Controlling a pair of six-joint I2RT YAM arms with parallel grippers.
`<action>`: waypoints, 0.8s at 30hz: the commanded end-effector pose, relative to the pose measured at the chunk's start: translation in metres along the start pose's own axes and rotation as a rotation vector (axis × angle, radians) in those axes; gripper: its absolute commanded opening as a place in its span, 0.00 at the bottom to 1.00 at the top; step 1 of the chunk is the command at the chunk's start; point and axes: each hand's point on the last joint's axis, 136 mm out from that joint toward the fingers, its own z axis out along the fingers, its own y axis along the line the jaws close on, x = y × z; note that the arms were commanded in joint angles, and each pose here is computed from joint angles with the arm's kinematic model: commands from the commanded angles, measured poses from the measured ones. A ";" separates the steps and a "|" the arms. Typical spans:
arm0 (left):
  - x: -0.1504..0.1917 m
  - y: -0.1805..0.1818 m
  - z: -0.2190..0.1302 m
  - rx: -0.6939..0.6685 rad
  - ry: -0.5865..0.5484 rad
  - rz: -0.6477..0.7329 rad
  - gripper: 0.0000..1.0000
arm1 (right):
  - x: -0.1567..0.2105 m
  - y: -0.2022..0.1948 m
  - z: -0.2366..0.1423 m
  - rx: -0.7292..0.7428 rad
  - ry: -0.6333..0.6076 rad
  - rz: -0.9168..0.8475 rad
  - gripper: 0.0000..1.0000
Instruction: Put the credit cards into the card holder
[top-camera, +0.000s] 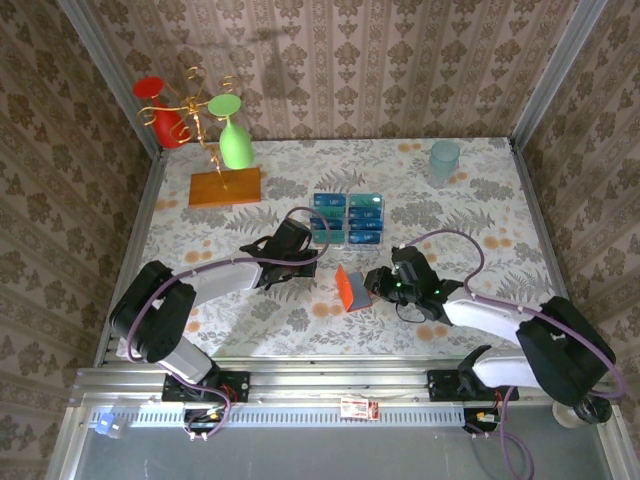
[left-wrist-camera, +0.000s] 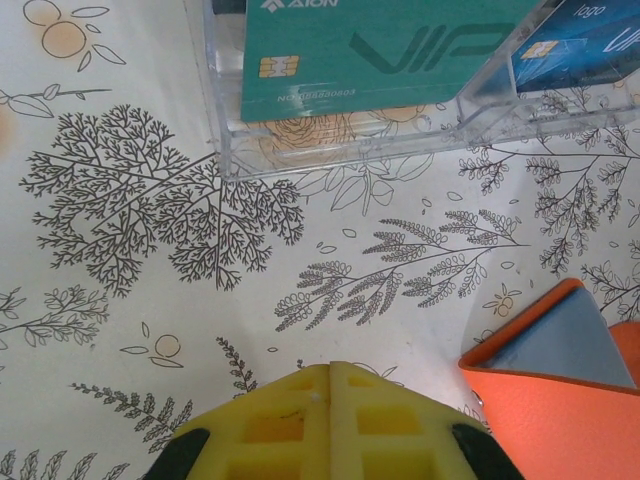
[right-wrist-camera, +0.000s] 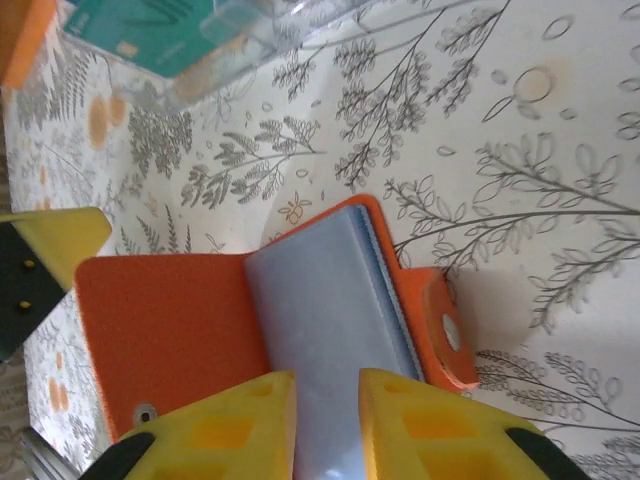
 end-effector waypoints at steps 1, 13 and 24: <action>-0.013 -0.005 -0.002 0.016 -0.018 0.006 0.02 | 0.001 0.035 0.007 -0.077 0.030 -0.085 0.21; -0.030 0.007 -0.029 0.047 -0.083 -0.071 0.33 | 0.044 0.051 0.057 -0.063 0.142 -0.121 0.16; 0.001 -0.002 -0.024 0.074 -0.020 -0.087 0.83 | 0.048 0.034 0.067 -0.019 0.130 -0.065 0.14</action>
